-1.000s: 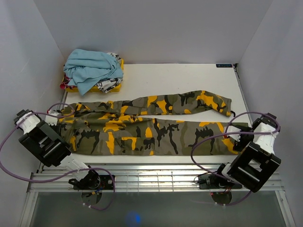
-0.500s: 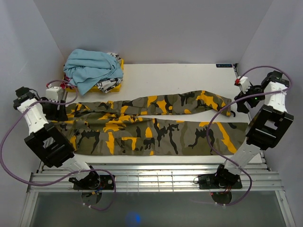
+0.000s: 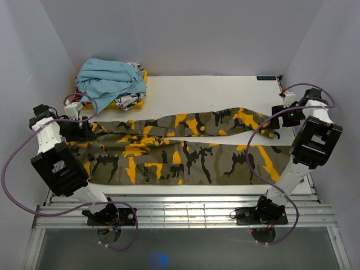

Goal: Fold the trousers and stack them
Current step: Flatten the trousers out

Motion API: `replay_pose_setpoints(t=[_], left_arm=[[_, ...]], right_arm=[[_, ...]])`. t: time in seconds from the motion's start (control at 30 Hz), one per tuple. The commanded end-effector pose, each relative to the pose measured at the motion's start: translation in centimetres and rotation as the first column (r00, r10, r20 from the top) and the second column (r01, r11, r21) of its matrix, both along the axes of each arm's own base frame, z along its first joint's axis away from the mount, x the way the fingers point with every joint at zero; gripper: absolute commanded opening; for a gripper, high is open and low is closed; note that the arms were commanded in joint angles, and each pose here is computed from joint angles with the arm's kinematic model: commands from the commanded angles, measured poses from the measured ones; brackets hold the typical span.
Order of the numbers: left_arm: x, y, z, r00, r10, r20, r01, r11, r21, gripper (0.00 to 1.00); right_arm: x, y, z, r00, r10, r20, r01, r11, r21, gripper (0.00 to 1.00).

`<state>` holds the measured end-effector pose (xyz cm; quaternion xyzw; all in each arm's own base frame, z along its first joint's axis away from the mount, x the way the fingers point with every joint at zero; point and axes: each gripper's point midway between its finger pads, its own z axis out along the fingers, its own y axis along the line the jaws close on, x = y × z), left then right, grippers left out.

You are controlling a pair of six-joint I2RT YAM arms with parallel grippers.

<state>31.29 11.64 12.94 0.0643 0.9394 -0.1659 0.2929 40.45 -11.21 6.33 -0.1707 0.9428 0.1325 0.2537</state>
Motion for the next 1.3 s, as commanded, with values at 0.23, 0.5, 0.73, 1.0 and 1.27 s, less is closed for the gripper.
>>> replay_pose_setpoints(t=[0.23, 0.5, 0.73, 1.0, 1.27], left_arm=[[0.2, -0.4, -0.3, 0.998, 0.015, 0.064, -0.015, 1.000, -0.002, 0.79], [2.2, 1.4, -1.1, 0.991, 0.109, 0.081, -0.111, 0.994, 0.012, 0.81], [5.7, 3.7, 0.1, 0.972, 0.191, 0.139, -0.193, 0.981, 0.005, 0.82], [7.2, 4.2, -0.5, 0.973, 0.198, 0.119, -0.195, 0.980, -0.038, 0.82], [6.9, 3.6, -0.5, 0.973, 0.188, 0.130, -0.182, 0.982, -0.054, 0.82]], right_arm=[[5.7, -0.6, -1.0, 0.939, -0.344, 0.008, 0.337, 0.924, 0.183, 0.77], [6.0, -0.5, -3.7, 0.947, -0.321, 0.022, 0.315, 0.937, 0.150, 0.44], [5.0, 0.1, 1.1, 0.972, -0.181, 0.149, 0.159, 0.976, 0.147, 0.08], [3.4, -2.3, 14.2, 0.901, -0.101, 0.422, 0.093, 0.995, 0.040, 0.08], [5.9, -4.3, 17.6, 0.870, -0.128, 0.477, 0.133, 0.991, 0.024, 0.08]])
